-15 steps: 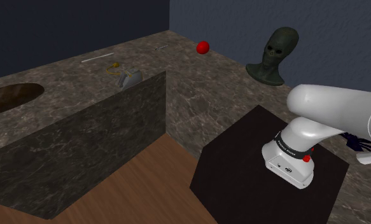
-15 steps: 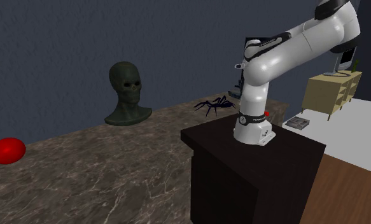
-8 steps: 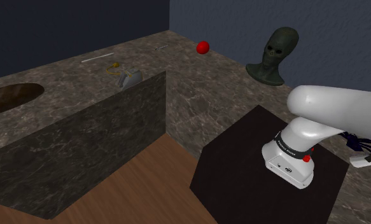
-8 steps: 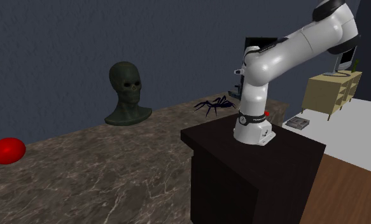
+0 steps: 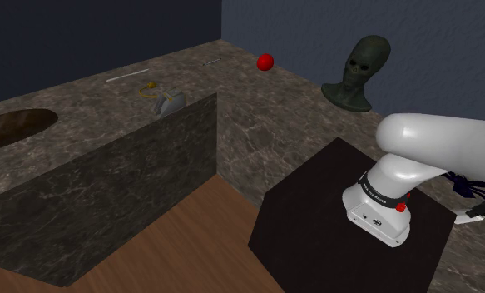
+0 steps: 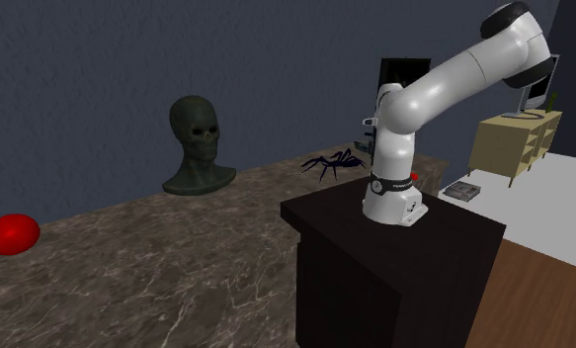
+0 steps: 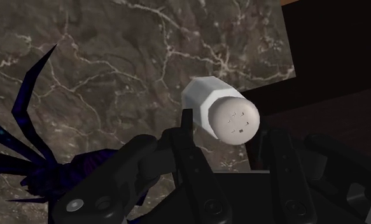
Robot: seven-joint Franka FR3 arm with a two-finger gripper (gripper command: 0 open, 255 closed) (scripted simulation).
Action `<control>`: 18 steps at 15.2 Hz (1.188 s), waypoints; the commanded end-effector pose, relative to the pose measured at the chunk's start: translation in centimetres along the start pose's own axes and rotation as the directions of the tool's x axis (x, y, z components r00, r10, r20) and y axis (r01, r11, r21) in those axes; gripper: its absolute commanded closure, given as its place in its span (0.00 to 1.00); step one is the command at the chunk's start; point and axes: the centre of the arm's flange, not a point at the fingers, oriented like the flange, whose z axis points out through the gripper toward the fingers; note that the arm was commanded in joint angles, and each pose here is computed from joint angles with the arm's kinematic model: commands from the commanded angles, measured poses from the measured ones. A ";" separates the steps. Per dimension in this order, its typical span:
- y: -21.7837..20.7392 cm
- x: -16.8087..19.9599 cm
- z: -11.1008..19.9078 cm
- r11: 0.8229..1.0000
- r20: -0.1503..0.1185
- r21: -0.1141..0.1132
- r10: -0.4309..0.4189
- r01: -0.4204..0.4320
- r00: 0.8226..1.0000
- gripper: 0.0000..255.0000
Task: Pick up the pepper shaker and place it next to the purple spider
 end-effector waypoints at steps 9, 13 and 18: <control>0.0 0.0 0.6 1.000 0.000 0.000 0.000 0.000 1.000 0.00; 0.0 0.0 0.6 1.000 0.000 0.000 0.000 0.000 1.000 0.00; 0.0 0.0 -4.4 1.000 0.000 0.000 0.000 0.000 1.000 0.00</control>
